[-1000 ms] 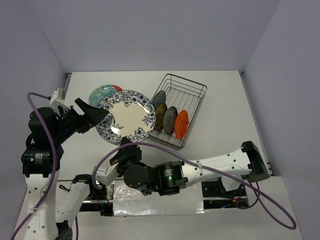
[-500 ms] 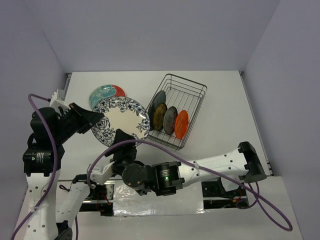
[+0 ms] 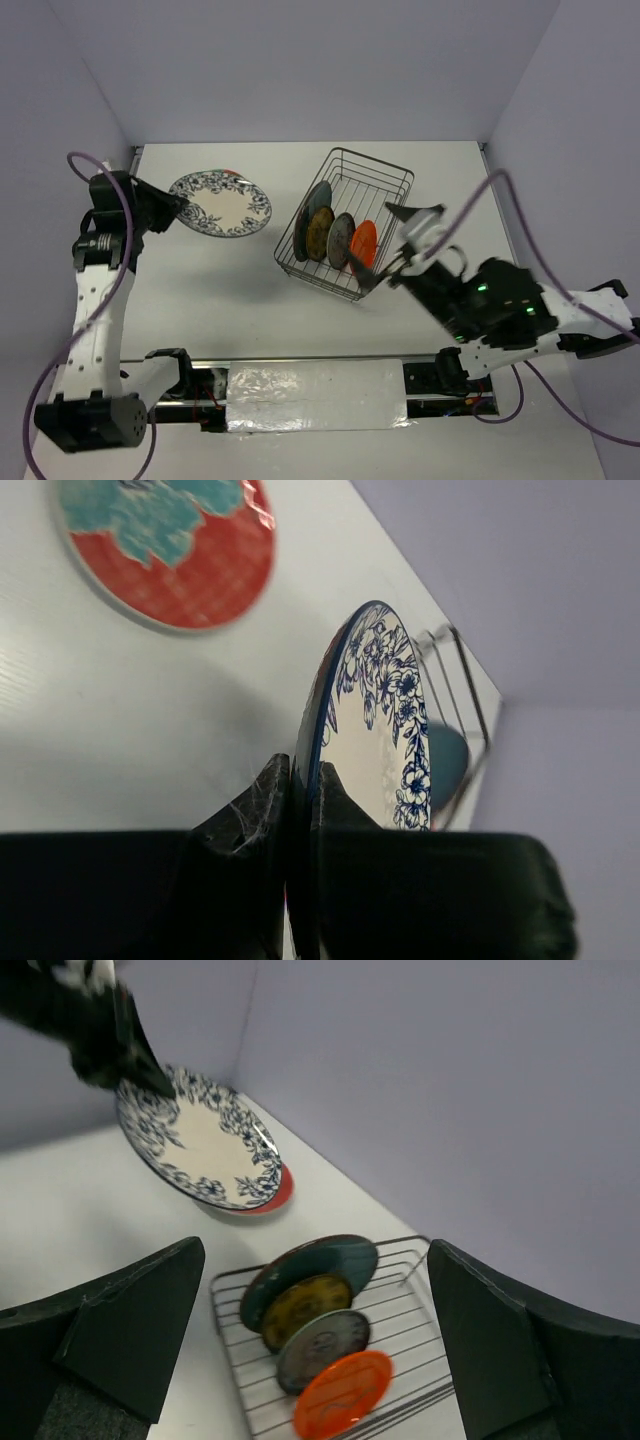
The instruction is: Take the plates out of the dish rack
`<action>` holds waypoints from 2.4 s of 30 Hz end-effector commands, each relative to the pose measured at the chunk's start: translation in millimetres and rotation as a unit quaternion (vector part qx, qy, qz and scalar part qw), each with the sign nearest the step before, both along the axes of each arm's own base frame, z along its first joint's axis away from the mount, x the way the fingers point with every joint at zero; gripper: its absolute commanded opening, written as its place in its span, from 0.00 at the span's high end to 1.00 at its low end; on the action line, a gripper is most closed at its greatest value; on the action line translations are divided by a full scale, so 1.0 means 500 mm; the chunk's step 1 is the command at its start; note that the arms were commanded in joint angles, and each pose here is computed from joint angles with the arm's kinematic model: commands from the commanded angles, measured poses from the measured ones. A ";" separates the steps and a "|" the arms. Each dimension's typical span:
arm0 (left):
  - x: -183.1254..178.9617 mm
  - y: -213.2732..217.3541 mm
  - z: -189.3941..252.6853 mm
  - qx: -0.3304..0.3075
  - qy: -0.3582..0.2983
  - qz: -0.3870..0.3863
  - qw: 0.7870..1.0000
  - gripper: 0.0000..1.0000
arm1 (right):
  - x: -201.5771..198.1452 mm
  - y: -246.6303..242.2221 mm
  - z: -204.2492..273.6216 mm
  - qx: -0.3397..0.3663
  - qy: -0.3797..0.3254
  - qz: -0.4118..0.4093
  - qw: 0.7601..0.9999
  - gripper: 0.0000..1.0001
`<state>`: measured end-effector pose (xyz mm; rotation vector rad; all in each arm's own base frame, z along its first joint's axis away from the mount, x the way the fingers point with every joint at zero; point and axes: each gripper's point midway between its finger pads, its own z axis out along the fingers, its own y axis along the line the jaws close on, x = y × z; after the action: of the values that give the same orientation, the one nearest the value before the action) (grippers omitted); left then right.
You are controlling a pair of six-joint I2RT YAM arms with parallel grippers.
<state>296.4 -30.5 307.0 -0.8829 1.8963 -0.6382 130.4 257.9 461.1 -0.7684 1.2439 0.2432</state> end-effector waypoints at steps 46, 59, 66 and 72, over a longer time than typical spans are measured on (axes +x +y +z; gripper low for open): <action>0.365 0.209 -0.453 0.030 0.172 0.123 0.977 0.30 | -0.042 -0.072 -0.084 0.126 0.199 0.057 0.970 0.00; 0.340 0.216 -0.468 0.076 0.304 0.131 0.940 0.00 | -0.029 -0.030 -0.123 0.096 0.234 0.014 0.967 0.00; 0.347 0.243 -0.377 0.113 0.300 0.158 0.934 0.00 | 0.034 0.007 -0.221 0.061 0.313 -0.038 0.947 0.00; 0.294 0.272 -0.289 0.150 0.327 0.190 0.914 0.01 | 0.103 0.052 -0.230 0.139 0.349 -0.087 0.923 0.00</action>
<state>476.1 96.7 139.8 -1.3157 2.1915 0.0777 171.2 272.6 326.1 -0.4830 1.8903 0.4417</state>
